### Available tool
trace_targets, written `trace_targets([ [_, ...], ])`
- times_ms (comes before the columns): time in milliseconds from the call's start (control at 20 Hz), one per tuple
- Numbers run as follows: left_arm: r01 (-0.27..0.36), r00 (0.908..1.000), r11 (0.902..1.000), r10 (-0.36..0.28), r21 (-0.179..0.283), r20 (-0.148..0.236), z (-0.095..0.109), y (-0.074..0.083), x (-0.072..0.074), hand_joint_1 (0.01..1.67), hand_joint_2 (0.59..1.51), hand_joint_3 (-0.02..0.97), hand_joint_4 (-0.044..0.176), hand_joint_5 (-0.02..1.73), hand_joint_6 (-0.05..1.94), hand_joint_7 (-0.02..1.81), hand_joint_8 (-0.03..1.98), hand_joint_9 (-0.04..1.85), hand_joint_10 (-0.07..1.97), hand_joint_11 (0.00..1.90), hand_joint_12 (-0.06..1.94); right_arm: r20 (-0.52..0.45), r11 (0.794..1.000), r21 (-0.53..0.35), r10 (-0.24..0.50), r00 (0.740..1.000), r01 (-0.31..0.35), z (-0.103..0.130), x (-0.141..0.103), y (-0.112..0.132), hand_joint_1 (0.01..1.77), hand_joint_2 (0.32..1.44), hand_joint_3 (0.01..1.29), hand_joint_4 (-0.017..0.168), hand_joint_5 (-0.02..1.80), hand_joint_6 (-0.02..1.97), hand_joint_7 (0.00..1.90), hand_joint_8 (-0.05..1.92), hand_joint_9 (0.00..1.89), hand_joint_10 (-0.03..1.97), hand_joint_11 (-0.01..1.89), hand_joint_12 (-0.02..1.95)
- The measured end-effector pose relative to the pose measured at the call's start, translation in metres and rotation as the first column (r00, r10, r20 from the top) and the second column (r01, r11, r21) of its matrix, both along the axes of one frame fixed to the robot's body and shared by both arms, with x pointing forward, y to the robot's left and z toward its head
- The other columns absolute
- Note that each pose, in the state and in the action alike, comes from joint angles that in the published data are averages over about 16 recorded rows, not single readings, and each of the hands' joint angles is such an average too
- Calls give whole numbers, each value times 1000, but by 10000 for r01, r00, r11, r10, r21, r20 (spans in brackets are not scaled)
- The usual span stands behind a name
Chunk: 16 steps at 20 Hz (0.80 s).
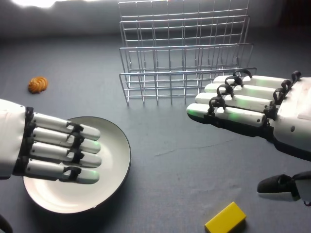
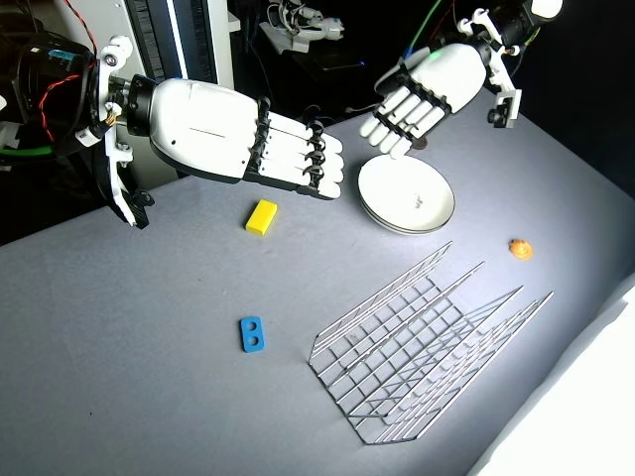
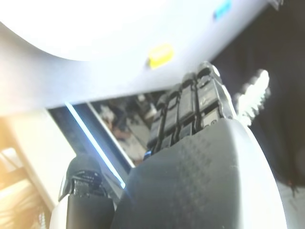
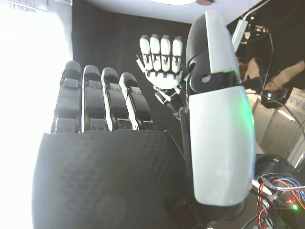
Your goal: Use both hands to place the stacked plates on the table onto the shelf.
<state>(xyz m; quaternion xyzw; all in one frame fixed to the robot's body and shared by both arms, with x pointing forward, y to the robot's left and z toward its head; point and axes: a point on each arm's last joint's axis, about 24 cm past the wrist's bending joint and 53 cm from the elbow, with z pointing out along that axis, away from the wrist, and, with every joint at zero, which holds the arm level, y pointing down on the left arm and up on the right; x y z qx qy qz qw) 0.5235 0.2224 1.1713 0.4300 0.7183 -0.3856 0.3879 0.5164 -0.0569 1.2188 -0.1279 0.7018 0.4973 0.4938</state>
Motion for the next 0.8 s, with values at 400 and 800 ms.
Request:
trace_targets([
  [400, -1040, 9941, 9877, 1067, 1172, -171, -24, 34, 17, 16, 1153, 16, -6, 22, -12, 17, -9, 15, 8, 16, -11, 24, 10000, -51, -2, 10000, 2, -1, 0, 0, 1064, 999, 23, 0, 20, 18, 22, 13, 19, 5, 15, 20],
  [800, -1152, 9921, 9781, 1222, 1734, -299, -41, 49, 21, 17, 1158, 16, -4, 22, -12, 12, -9, 15, 7, 16, -11, 55, 10000, -78, 0, 10000, 1, -1, 0, 0, 1046, 998, 23, 0, 20, 17, 21, 13, 19, 5, 14, 16],
])
